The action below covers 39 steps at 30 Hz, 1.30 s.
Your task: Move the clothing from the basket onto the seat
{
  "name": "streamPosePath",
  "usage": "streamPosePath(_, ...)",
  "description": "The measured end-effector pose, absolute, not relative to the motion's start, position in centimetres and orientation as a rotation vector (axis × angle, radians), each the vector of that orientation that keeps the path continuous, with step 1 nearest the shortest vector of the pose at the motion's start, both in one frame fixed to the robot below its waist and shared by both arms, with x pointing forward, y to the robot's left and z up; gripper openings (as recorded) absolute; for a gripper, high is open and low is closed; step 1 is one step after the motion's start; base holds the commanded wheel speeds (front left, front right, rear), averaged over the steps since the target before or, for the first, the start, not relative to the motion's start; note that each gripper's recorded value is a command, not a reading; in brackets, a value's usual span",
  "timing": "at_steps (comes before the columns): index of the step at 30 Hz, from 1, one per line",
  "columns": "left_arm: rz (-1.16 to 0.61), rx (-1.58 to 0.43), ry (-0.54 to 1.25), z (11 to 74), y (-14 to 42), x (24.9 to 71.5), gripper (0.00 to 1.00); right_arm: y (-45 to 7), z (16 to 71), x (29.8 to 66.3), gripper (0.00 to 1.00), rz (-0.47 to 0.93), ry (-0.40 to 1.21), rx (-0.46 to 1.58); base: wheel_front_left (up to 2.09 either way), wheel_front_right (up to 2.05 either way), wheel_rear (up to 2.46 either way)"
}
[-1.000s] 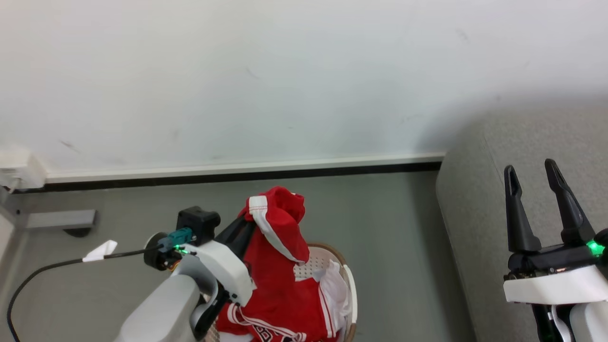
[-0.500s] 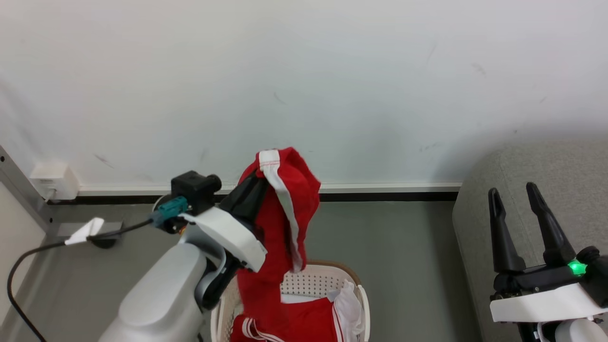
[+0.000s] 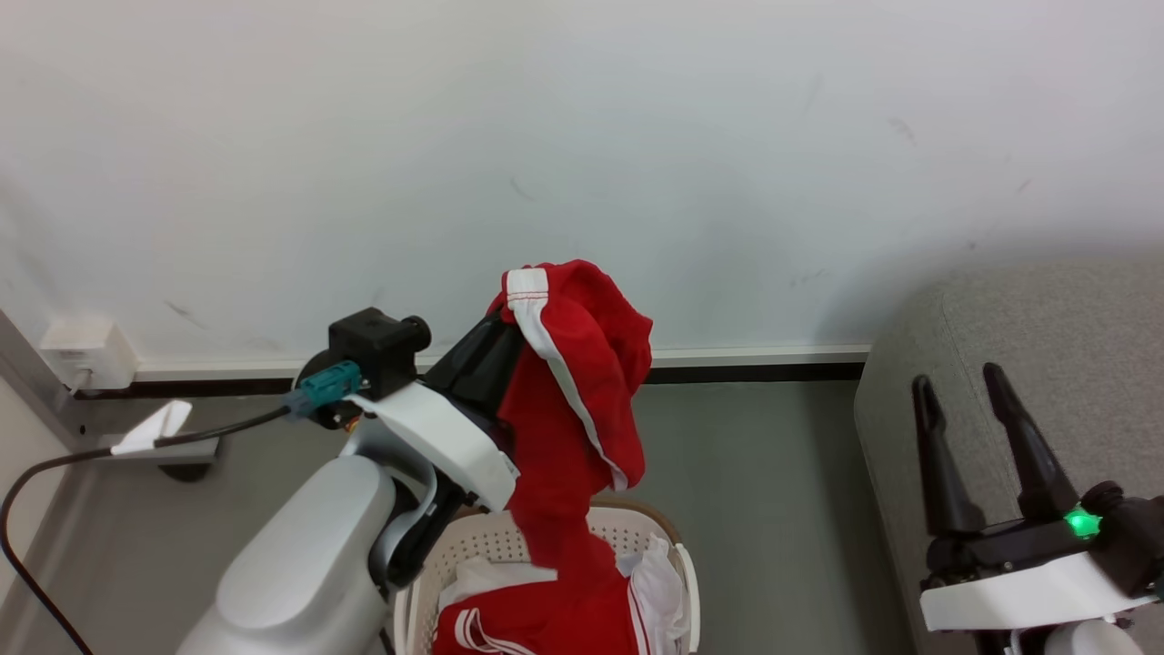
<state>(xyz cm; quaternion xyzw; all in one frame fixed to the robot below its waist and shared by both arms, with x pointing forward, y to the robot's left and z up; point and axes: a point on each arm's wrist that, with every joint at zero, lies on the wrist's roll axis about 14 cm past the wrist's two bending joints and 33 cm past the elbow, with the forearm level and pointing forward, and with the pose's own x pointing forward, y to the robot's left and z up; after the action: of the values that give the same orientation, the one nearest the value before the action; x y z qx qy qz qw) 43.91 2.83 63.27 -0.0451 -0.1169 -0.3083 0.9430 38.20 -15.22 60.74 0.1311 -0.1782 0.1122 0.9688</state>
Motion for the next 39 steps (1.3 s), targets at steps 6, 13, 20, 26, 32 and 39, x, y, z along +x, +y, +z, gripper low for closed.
streamPosePath(6, -0.632, -0.068, -0.238, 63.3, 2.8, 43.7, 0.0, -12.0, 60.6, 37.8, 1.0, 0.333, -0.334, 0.33, 0.0, 0.0, 0.0)
streamPosePath(13, -0.632, -0.065, -0.237, 63.6, 2.8, 43.2, 0.0, -6.4, 59.0, 37.3, 1.0, 0.522, -0.255, 0.3, 0.0, 0.0, 0.0)
streamPosePath(20, -0.646, -0.079, -0.253, 64.5, 2.0, 42.3, 0.0, -1.5, 56.4, 37.2, 1.0, 0.662, -0.137, 0.308, 0.0, 0.0, 0.0)
streamPosePath(26, -0.666, -0.074, -0.256, 64.8, 1.6, 41.4, 0.0, 1.2, 53.7, 37.5, 1.0, 0.721, -0.029, 0.275, 0.0, 0.0, 0.0)
streamPosePath(32, -0.697, -0.073, -0.246, 64.7, 0.8, 40.3, 0.0, 2.8, 51.1, 38.3, 1.0, 0.733, 0.058, 0.215, 0.0, 0.0, 0.0)
streamPosePath(39, -0.728, -0.064, -0.229, 64.4, 0.2, 38.7, 0.0, 4.6, 49.2, 38.9, 1.0, 0.767, 0.122, 0.143, 0.0, 0.0, 0.0)
